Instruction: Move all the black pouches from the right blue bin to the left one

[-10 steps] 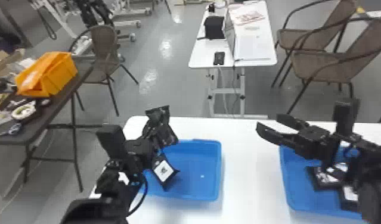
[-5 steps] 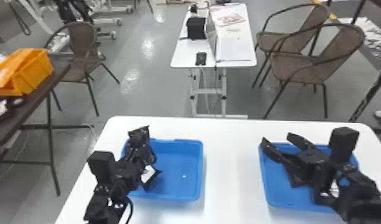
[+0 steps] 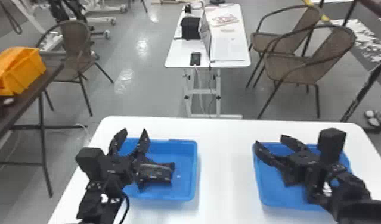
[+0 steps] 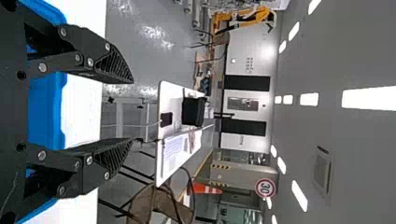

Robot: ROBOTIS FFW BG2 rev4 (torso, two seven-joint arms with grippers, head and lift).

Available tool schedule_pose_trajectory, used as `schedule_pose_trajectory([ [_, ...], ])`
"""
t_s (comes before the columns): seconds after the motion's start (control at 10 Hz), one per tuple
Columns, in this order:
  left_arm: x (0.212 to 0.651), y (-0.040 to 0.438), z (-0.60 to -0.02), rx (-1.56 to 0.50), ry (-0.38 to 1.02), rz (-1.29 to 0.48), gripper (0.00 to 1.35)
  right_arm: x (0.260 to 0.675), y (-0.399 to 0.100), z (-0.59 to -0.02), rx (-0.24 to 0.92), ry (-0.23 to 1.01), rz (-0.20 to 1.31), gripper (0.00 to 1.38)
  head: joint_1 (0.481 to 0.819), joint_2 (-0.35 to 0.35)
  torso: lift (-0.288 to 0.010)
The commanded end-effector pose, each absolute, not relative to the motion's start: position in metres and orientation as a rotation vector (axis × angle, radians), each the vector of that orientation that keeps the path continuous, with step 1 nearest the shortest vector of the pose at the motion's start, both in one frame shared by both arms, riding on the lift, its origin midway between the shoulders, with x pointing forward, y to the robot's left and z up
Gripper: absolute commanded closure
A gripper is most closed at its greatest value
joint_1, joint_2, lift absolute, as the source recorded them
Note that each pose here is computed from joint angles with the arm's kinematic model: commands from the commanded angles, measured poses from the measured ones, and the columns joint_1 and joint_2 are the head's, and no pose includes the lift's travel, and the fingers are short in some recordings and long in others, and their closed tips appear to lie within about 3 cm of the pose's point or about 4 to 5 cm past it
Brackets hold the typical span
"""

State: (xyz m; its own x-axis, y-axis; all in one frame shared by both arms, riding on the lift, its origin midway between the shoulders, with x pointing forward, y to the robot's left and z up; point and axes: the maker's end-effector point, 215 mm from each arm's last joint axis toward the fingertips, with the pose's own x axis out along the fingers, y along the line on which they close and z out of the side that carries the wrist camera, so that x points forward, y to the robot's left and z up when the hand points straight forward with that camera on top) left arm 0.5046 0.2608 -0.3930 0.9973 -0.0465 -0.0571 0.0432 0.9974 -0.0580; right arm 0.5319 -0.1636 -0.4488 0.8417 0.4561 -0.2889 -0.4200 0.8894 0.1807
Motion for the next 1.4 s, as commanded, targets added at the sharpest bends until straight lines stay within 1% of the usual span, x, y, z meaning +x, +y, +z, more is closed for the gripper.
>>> schedule_pose_trajectory([
  [0.0,0.501,0.270,-0.367,-0.046,0.009,-0.021,0.20,0.529,-0.168,-0.447,0.065,0.334,0.445,0.21,0.695,0.101,0.010],
  [0.1,0.492,0.285,-0.355,-0.052,-0.027,0.030,0.24,0.524,-0.183,-0.450,0.034,0.340,0.392,0.21,0.695,0.106,0.010],
  [0.2,0.481,0.301,-0.348,-0.070,-0.051,0.091,0.24,0.514,-0.209,-0.461,0.024,0.360,0.317,0.21,0.695,0.111,0.010],
  [0.4,0.465,0.329,-0.344,-0.061,-0.068,0.162,0.24,0.494,-0.273,-0.485,0.024,0.405,0.174,0.21,0.695,0.105,0.010],
  [0.5,0.463,0.330,-0.343,-0.059,-0.070,0.163,0.24,0.486,-0.299,-0.498,0.030,0.430,0.123,0.21,0.695,0.085,0.010],
  [0.7,0.463,0.324,-0.343,-0.065,-0.072,0.154,0.24,0.475,-0.334,-0.526,0.053,0.481,0.049,0.21,0.695,0.026,0.010],
  [0.9,0.461,0.325,-0.344,-0.068,-0.071,0.156,0.24,0.476,-0.349,-0.543,0.073,0.500,0.028,0.21,0.695,-0.009,0.010],
  [1.0,0.460,0.325,-0.345,-0.068,-0.070,0.155,0.24,0.484,-0.348,-0.548,0.081,0.498,0.040,0.21,0.695,-0.022,0.010],
  [1.3,0.461,0.321,-0.346,-0.076,-0.066,0.149,0.24,0.517,-0.330,-0.565,0.101,0.497,0.076,0.21,0.695,-0.022,0.010],
])
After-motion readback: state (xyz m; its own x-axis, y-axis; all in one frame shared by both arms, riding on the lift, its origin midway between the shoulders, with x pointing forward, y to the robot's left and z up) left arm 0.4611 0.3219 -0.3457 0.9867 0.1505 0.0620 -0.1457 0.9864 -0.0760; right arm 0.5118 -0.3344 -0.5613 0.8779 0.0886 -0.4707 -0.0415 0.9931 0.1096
